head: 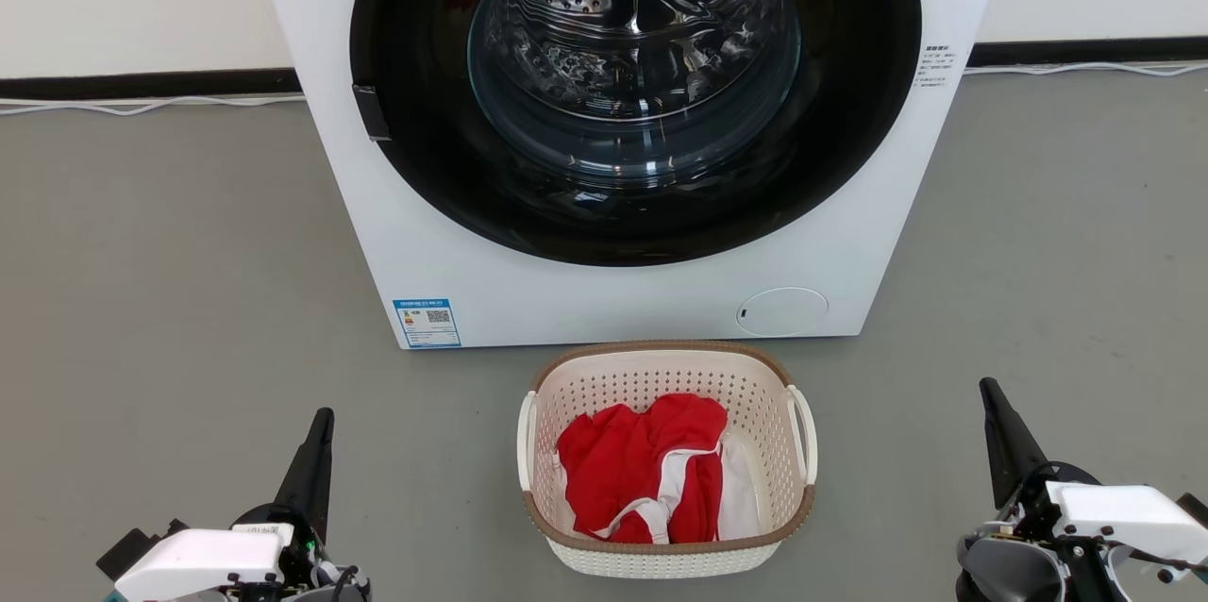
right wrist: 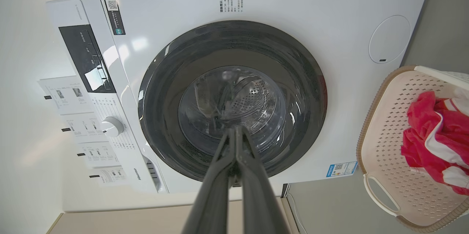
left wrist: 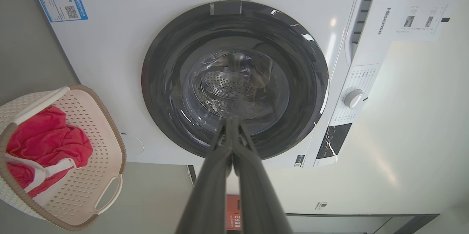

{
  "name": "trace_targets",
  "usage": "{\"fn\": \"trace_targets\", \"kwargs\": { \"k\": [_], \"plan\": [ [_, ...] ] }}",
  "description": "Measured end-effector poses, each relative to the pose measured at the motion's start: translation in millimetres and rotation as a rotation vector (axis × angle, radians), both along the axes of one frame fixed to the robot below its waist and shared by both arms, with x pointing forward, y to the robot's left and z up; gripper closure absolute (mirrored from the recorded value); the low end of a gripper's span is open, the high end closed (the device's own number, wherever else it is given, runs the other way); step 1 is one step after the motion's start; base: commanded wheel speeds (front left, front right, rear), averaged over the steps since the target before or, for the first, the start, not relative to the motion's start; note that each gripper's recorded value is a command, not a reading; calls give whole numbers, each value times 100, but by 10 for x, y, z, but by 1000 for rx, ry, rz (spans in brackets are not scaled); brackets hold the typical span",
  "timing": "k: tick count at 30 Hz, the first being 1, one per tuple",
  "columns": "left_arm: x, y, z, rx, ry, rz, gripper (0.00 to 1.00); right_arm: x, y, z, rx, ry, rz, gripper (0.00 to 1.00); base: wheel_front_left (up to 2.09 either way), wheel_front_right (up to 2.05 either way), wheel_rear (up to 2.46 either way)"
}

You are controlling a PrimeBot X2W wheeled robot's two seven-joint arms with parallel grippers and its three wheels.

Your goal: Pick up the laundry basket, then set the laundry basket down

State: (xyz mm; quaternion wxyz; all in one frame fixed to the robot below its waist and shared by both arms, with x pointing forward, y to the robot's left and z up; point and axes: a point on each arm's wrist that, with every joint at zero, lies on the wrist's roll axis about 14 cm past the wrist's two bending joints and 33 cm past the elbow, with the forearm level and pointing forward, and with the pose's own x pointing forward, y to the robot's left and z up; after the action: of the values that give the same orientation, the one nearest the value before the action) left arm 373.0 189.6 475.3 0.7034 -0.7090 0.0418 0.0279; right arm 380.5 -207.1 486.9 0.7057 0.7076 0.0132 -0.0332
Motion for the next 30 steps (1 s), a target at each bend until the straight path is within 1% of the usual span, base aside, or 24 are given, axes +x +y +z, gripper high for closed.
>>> {"fn": "trace_targets", "kwargs": {
  "k": [30],
  "plan": [
    [0,0,0,0,0,0,100,0,0,0,0,0,0,100,0,0,0]
  ]
}}
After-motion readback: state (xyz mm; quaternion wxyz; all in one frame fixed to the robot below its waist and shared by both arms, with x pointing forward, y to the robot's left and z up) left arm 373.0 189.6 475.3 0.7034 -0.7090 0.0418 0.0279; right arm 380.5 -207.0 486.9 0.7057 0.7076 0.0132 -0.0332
